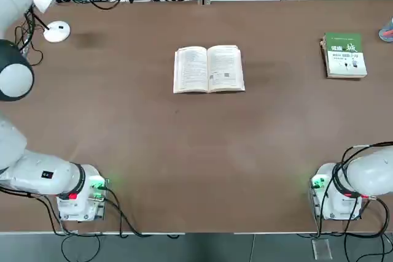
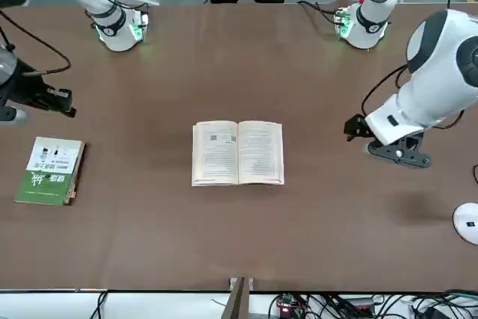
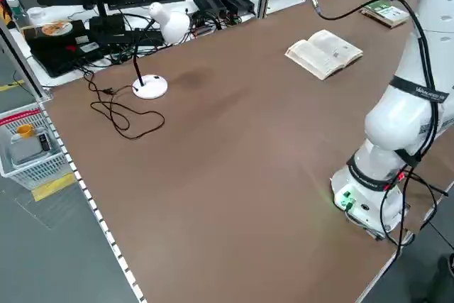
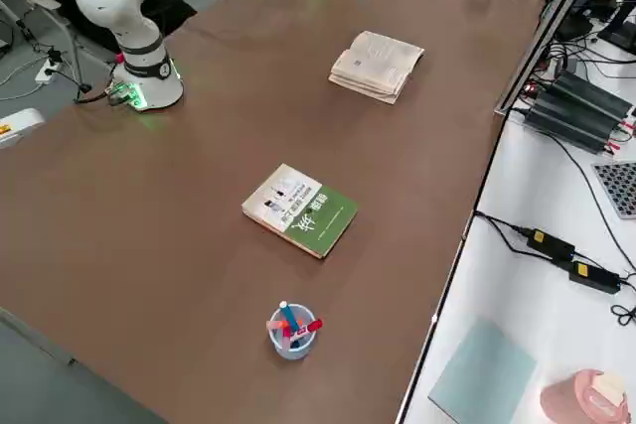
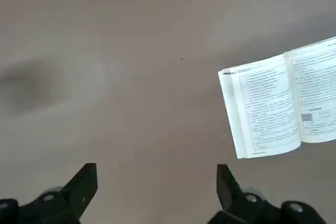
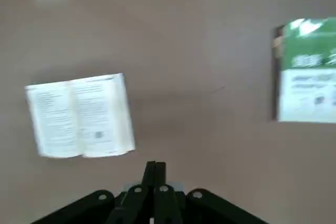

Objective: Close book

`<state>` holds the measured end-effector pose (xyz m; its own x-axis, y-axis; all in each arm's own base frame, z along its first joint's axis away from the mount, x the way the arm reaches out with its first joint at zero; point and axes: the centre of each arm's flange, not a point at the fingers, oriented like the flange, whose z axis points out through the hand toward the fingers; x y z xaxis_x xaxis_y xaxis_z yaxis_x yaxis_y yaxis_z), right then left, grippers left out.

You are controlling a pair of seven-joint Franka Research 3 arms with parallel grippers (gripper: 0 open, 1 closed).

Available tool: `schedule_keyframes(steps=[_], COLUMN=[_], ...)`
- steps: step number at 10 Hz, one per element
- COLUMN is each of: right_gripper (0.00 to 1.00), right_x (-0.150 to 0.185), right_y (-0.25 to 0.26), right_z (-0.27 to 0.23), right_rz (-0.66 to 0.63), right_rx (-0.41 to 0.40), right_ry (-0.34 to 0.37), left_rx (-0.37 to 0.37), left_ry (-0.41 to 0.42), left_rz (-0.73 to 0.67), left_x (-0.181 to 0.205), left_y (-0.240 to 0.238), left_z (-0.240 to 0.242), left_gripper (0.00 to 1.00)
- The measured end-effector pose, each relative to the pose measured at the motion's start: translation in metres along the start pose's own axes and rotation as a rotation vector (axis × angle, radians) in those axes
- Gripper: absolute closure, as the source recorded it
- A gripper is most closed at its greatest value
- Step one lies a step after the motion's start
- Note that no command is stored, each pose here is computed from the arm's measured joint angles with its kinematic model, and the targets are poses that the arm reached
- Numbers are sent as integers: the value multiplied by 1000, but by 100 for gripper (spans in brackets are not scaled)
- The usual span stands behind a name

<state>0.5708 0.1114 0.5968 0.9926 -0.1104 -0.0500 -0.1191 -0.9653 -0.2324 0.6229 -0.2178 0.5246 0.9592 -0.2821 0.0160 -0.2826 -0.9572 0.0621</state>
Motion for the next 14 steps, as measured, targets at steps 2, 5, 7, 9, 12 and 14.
schedule_keyframes(steps=[2,5,7,9,12,14], right_gripper=[99,99,99,99,99,99], right_x=[8,22,32,38,47,50], right_y=[-7,-15,-16,-19,-21,-27], right_z=[23,71,104,136,170,190], right_rz=[24,83,127,152,186,197], right_rx=[81,223,287,355,423,450], right_ry=[-57,-169,-209,-263,-305,-304], left_rx=[-3,-8,-11,-14,-17,-18], left_ry=[7,17,6,7,-1,-8], left_rz=[16,37,48,61,74,75], left_x=[5,13,16,21,25,28], left_y=[10,25,31,40,49,50], left_z=[9,26,38,51,68,78], left_gripper=[0,0,0,0,0,0])
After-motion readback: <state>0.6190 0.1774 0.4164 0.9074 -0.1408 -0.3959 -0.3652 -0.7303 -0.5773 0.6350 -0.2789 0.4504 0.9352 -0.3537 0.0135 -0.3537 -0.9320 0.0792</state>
